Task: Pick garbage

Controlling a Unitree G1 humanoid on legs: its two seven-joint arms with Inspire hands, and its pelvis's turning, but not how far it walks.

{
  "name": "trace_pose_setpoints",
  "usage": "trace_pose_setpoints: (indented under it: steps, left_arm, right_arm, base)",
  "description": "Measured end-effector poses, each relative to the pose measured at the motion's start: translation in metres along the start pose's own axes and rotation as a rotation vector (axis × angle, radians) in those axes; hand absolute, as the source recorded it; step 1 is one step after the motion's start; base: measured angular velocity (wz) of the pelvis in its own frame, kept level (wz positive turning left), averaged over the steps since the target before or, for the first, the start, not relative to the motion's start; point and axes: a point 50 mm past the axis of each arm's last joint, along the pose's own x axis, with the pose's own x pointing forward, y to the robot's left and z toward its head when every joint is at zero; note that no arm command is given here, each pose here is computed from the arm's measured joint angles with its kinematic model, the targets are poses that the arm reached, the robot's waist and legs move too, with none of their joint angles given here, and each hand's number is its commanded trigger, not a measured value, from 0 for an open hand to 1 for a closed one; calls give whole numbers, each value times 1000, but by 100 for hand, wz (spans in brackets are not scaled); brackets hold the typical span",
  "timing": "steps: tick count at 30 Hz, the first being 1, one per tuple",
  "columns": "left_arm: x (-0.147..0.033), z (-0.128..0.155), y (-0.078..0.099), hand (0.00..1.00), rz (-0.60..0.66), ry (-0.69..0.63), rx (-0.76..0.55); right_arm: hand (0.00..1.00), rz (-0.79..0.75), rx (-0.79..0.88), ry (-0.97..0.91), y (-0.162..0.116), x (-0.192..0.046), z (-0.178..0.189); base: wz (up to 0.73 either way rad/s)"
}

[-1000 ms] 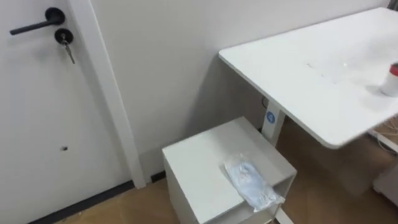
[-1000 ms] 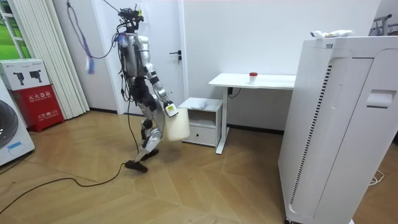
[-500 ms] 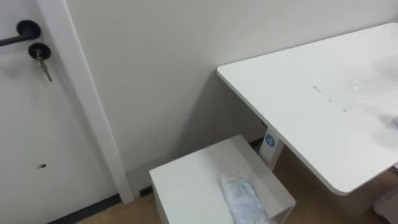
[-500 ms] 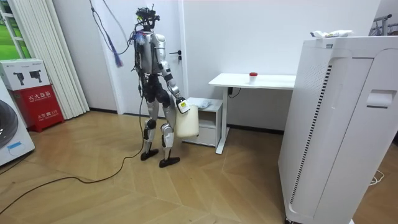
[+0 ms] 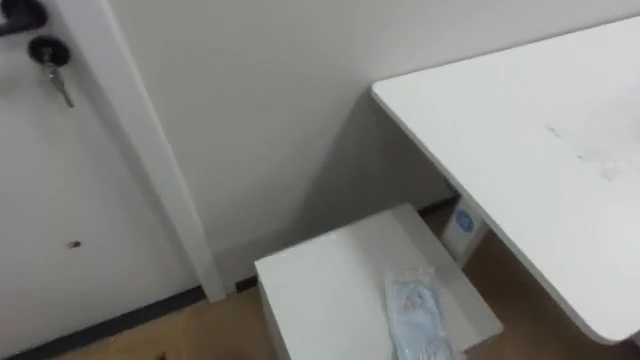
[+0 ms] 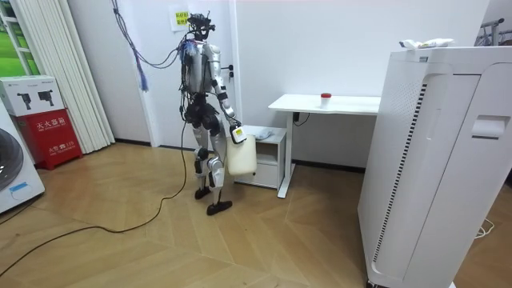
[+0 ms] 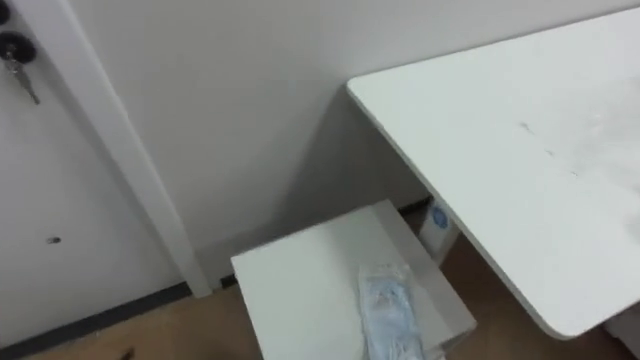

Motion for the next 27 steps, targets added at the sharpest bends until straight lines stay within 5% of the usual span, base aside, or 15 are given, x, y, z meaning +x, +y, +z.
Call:
trace_pose_setpoints:
  steps: [9, 27]
  left_arm:
    - [24, 60, 18, 0, 129, -192, -52]
    - [40, 142, 25, 0, 184, -476, 30]
  right_arm:
    - [100, 49, -55, -50, 12, 7, 32]
    - [100, 105, -128, -188, 30, 10, 76]
  base:
    - [-20]
    - [-8]
